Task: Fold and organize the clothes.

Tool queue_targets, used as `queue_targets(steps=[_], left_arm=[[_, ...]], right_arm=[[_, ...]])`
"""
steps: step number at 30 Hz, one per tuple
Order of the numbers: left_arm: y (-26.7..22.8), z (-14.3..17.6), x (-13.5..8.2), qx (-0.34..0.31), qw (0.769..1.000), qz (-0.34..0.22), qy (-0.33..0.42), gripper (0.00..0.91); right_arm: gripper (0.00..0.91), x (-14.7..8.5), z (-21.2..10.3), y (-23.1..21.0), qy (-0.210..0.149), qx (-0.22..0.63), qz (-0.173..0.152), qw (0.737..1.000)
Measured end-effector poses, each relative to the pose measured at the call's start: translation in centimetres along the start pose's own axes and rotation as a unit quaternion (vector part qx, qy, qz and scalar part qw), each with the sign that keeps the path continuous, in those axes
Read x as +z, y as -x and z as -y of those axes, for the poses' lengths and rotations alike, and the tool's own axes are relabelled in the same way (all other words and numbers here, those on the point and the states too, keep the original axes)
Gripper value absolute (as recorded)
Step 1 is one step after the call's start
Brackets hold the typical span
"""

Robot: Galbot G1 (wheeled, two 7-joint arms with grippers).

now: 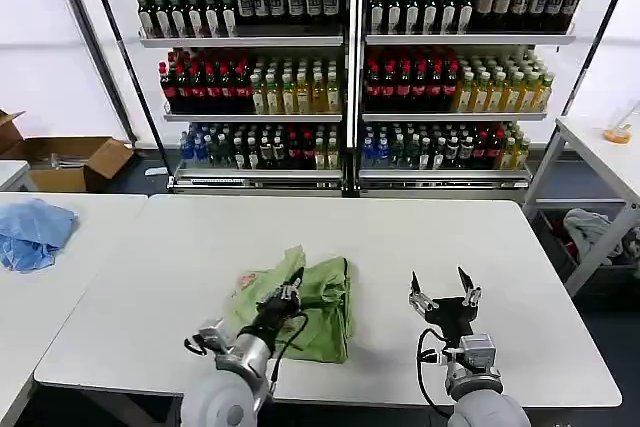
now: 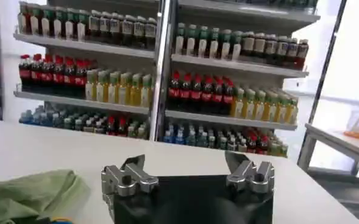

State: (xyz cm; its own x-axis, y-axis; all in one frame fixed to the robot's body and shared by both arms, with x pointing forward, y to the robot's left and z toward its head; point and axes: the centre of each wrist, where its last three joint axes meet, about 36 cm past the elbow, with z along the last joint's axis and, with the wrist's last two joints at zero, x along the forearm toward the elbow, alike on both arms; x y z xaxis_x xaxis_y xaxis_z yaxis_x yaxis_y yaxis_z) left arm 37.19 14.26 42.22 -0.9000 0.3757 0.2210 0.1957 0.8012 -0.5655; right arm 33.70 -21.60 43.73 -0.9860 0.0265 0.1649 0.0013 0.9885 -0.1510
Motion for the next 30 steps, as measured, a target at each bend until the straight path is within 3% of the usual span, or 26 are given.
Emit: queue_targets(steps=[9,19,30], left_arm=[[2.4,0.9,2.0,0.026,0.999,-0.01,0.038,0.907],[1.3,0.5,1.8,0.026,0.996,0.009,0.08,0.907],[-2.8,-6.0,-0.5,-0.09,0.985,0.037,0.142,0.907]], right_arm=[[0.907,0.1,0.3,0.0,0.002,0.001,0.002,1.0],[0.907,0.1,-0.1,0.4,0.005,-0.003,0.005,1.0],[0.907,0.1,-0.3,0.6,0.005,-0.006,0.006,1.0]])
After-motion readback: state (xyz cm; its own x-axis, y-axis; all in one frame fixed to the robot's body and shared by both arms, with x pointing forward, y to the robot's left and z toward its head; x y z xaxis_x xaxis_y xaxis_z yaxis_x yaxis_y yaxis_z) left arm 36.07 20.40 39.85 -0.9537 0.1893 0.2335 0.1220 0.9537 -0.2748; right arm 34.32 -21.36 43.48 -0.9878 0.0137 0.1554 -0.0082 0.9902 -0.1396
